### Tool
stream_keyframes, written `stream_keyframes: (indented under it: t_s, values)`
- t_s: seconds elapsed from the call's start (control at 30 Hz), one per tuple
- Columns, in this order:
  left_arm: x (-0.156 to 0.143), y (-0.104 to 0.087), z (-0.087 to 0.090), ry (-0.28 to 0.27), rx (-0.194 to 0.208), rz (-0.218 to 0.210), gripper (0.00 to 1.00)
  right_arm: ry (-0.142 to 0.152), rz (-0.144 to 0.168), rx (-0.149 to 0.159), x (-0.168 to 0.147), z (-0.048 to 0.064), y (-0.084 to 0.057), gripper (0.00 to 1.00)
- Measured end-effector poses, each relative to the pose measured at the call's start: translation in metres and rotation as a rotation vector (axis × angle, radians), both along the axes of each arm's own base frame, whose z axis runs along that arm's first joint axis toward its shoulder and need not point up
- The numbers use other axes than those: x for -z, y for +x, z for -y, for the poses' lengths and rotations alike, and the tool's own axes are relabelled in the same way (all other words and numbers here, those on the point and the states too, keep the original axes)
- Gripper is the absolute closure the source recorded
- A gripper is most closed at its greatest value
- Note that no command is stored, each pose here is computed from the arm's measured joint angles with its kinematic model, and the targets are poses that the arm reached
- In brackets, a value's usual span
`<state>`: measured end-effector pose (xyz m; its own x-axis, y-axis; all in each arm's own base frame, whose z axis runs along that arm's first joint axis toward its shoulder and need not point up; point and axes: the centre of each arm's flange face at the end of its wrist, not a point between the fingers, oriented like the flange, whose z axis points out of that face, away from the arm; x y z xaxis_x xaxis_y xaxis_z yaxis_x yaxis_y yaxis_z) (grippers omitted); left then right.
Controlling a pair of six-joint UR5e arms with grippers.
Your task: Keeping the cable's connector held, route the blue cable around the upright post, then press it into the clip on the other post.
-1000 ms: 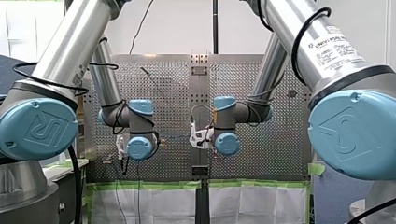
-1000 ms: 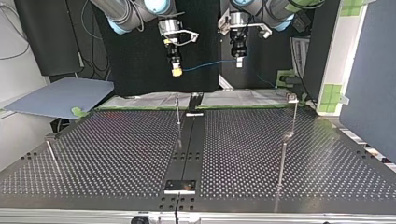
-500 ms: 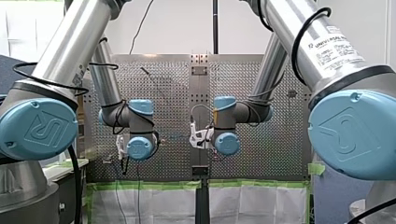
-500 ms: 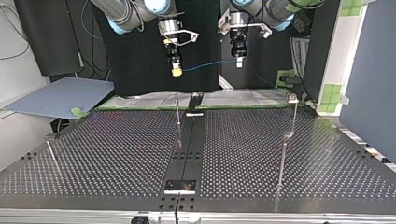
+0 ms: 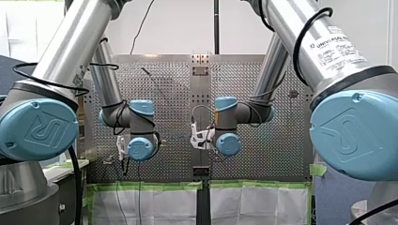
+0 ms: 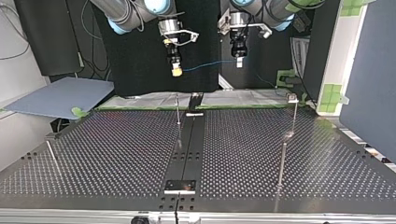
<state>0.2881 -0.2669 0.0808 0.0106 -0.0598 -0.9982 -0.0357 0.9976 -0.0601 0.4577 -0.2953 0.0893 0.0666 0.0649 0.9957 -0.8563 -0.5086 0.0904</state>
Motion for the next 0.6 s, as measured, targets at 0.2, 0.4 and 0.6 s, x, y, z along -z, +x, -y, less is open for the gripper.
stream_keyframes:
  t_s: [0.2,0.4,0.6]
  values:
    - [-0.0015,-0.0019,-0.0007,0.013,0.004,-0.01,1.0,0.0,0.0,-0.001,0.0,-0.0005,0.0002,1.0]
    - [-0.001,-0.0032,-0.0013,0.021,0.005,-0.02,1.0,0.001,-0.001,-0.001,0.0001,-0.0006,0.0002,1.0]
    - [-0.001,-0.0033,-0.0013,0.021,0.005,-0.021,1.0,0.001,-0.001,-0.001,0.0001,-0.0006,0.0002,1.0]
